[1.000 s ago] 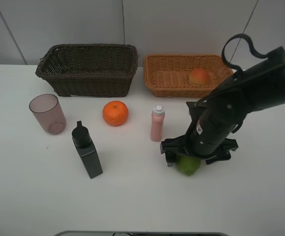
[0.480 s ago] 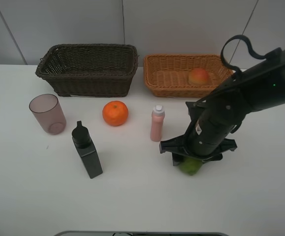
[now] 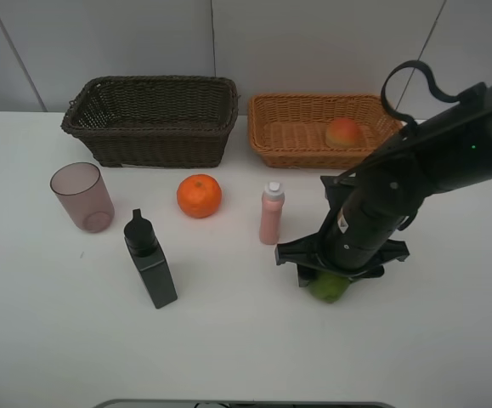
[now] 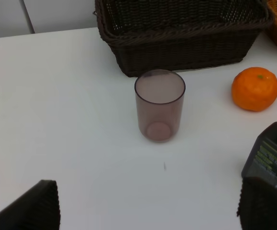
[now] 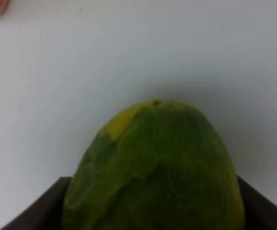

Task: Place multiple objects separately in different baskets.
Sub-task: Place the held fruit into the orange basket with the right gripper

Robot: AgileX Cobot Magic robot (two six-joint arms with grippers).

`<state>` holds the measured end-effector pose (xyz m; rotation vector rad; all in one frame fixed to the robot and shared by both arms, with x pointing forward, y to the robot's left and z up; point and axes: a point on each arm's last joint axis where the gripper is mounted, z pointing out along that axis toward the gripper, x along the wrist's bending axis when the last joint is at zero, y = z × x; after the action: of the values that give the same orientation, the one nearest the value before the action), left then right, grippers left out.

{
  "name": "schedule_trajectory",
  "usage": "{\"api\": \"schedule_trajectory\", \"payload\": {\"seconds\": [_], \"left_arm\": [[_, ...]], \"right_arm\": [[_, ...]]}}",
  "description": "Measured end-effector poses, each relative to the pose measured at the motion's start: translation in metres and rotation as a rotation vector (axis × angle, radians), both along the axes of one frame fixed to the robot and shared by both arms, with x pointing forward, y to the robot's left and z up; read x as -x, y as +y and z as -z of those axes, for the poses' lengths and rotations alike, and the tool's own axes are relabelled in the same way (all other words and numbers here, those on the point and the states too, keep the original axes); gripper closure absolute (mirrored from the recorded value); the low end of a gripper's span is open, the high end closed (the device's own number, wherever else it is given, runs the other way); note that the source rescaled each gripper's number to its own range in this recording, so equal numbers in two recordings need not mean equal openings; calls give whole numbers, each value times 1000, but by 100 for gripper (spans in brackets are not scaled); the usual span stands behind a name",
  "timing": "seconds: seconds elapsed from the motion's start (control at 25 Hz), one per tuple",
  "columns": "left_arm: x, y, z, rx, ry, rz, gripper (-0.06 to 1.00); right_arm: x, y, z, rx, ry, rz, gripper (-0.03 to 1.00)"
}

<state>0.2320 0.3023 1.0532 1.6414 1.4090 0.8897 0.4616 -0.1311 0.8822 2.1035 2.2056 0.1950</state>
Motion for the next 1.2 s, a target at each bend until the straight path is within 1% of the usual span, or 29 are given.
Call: {"api": "schedule_trajectory", "payload": {"seconds": [0.32,0.44,0.68,0.84,1.0,1.2], "left_arm": [[0,0,0,0,0,0,-2],[0,0,0,0,0,0,-2],[0,0,0,0,0,0,-2],[0,0,0,0,0,0,-2],[0,0,0,0,0,0,-2],[0,0,0,0,0,0,-2]], "right_arm": [[1,-1,0,12,11,0,54],[0,-1,-8,27,16,-29,54],[-20,-1,-36,66,40,-127,54],[-44,-9,-57,80,34,-149,54],[-75,-21,-84,57,-26,-123,54],[-115,-38,-118,32,-120,-59,54]]}}
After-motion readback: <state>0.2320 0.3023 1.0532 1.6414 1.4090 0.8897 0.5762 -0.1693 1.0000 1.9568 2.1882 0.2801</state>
